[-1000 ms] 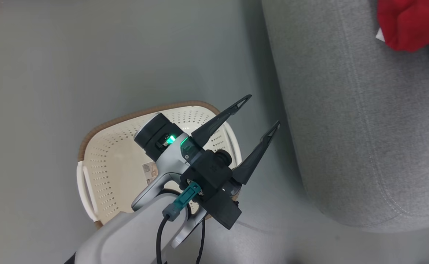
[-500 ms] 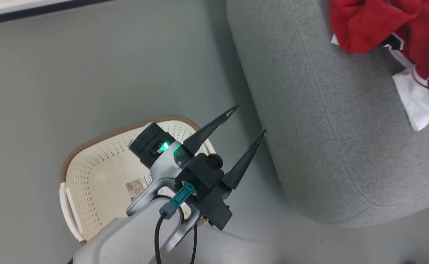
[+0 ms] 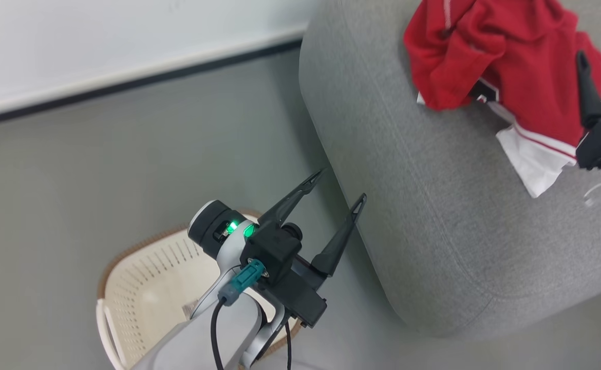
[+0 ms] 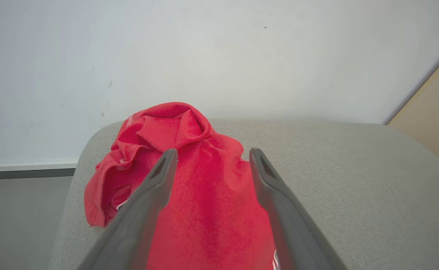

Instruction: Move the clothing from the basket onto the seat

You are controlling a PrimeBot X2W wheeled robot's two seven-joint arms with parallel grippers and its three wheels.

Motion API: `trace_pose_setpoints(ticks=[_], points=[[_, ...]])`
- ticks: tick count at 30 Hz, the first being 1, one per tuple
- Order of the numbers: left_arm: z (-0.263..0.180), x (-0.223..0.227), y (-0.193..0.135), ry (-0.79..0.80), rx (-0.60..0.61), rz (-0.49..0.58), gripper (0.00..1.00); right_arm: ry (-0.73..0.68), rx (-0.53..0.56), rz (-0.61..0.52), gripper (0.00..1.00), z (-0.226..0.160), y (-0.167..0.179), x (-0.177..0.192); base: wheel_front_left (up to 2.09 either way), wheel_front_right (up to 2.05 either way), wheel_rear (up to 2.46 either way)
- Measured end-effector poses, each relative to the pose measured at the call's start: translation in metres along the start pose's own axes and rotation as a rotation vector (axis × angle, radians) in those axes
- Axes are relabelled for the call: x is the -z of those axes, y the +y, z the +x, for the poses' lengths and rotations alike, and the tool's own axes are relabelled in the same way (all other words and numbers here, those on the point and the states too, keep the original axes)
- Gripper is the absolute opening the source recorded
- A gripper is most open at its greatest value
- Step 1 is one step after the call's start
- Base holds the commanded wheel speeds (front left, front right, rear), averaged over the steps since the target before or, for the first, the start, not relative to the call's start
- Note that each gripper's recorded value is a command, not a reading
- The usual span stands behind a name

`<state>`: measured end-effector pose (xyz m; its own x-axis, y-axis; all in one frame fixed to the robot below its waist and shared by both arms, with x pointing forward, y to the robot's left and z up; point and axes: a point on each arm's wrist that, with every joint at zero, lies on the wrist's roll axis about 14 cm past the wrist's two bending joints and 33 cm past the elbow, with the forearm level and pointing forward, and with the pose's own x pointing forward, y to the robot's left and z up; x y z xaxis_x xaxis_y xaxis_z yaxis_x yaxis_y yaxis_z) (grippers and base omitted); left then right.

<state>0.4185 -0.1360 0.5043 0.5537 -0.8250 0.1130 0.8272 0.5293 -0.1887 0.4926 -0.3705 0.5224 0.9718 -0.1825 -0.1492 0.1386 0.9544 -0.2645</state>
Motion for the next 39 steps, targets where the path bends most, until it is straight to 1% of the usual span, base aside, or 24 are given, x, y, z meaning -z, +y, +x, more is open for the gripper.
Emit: trace_pose_setpoints(ticks=[4,8,9,13,17,21,26,29,32,36,39], points=[[-0.004,-0.015,0.002,-0.020,-0.047,0.010,1.00,-0.040,-0.027,0.022,1.00,-0.013,0.009,-0.011,0.00,0.00,0.00],[-0.019,-0.019,0.009,-0.012,-0.118,0.023,1.00,-0.079,-0.069,0.063,1.00,-0.024,0.028,-0.020,0.00,0.00,0.00],[-0.019,-0.019,0.009,-0.012,-0.118,0.023,1.00,-0.079,-0.069,0.063,1.00,-0.024,0.028,-0.020,0.00,0.00,0.00],[-0.040,-0.021,0.023,0.006,-0.211,0.014,1.00,-0.106,-0.118,0.111,1.00,-0.036,0.052,-0.023,0.00,0.00,0.00],[-0.074,-0.017,0.042,0.030,-0.321,0.027,1.00,-0.130,-0.183,0.148,1.00,-0.049,0.081,-0.024,0.00,0.00,0.00],[-0.115,-0.019,0.064,0.044,-0.441,0.052,1.00,-0.157,-0.261,0.191,1.00,-0.064,0.120,-0.027,0.00,0.00,0.00],[-0.168,-0.025,0.086,0.042,-0.583,0.078,1.00,-0.208,-0.343,0.241,1.00,-0.087,0.163,-0.038,0.00,0.00,0.00],[-0.203,-0.030,0.097,0.026,-0.676,0.070,1.00,-0.247,-0.386,0.272,1.00,-0.102,0.186,-0.049,0.00,0.00,0.00],[-0.228,-0.035,0.103,0.004,-0.740,0.070,1.00,-0.277,-0.398,0.286,1.00,-0.116,0.197,-0.055,0.00,0.00,0.00],[-0.253,-0.041,0.104,-0.027,-0.801,0.060,1.00,-0.294,-0.384,0.295,1.00,-0.134,0.202,-0.053,0.00,0.00,0.00],[-0.275,-0.038,0.106,-0.033,-0.862,0.044,1.00,-0.296,-0.372,0.323,1.00,-0.147,0.205,-0.049,0.00,0.00,0.00]])
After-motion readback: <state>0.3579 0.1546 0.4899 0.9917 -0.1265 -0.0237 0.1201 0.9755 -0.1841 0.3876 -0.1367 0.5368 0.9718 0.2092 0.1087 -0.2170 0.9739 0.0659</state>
